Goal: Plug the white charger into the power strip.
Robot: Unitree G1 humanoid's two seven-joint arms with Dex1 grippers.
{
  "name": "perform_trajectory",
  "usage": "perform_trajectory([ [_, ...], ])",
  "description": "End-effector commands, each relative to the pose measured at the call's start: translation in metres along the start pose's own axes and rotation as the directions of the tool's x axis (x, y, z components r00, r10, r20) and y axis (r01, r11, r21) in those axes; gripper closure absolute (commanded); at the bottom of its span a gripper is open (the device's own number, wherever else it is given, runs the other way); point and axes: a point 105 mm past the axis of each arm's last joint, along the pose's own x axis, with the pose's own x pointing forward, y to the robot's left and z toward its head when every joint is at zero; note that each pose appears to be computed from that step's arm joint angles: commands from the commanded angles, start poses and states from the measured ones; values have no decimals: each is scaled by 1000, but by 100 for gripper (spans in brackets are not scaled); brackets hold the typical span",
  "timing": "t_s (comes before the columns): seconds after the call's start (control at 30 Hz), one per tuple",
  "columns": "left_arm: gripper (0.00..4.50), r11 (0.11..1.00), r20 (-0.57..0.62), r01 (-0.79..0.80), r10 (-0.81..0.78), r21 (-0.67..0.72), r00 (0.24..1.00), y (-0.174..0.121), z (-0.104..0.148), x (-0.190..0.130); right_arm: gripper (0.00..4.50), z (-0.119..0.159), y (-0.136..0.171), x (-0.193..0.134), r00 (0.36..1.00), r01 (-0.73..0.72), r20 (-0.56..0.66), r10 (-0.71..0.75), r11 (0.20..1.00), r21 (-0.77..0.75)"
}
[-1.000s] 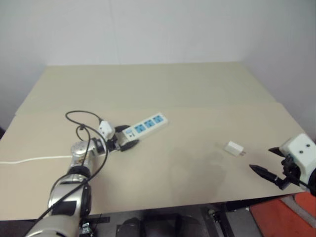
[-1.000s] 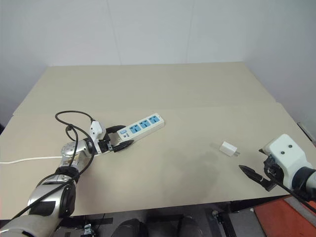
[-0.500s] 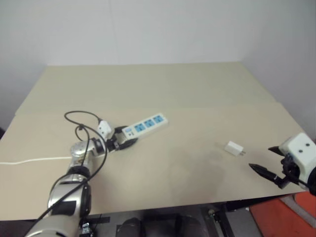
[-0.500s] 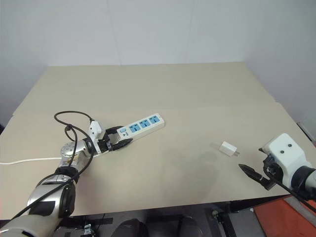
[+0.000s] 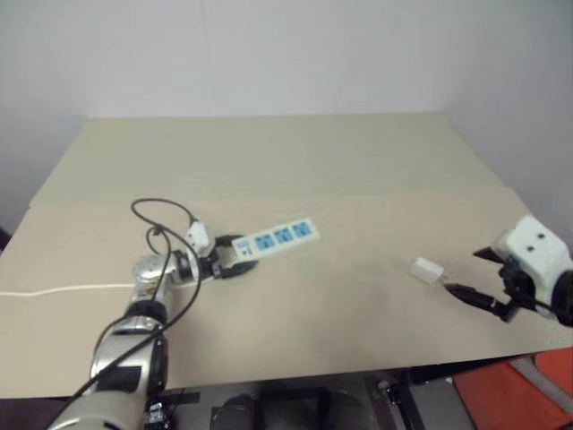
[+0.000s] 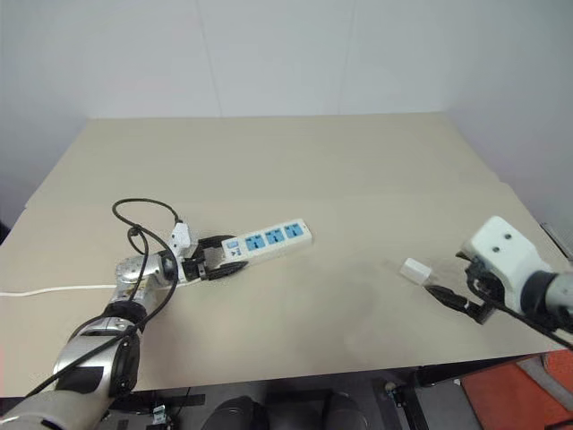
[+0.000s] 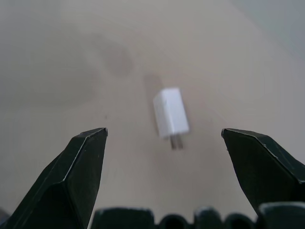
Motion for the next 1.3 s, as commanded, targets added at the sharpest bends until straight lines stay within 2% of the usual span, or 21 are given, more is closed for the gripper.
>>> perform_trajectory([
  [0.03,117,993,12,116,-117,37,993,-14,5,10,0,11,-2,8,999,-44,5,45,998,-37],
  [0.2,117,989,-3,140,-140,48,990,-23,1,15,0,16,-7,27,990,-116,-88,115,993,-14],
  [0.5,117,992,-3,108,-108,72,994,-27,-2,22,0,38,-43,45,961,-162,-229,156,987,-9],
  [0.7,117,990,-9,122,-122,68,993,-36,-7,21,0,31,-51,64,904,-239,-374,205,970,-45],
  [0.83,117,989,-14,130,-129,67,992,-38,-7,17,0,32,-46,70,883,-292,-397,251,955,-45],
  [1.3,117,979,-41,190,-188,68,981,-39,-3,15,0,18,-39,93,844,-331,-443,301,943,9],
])
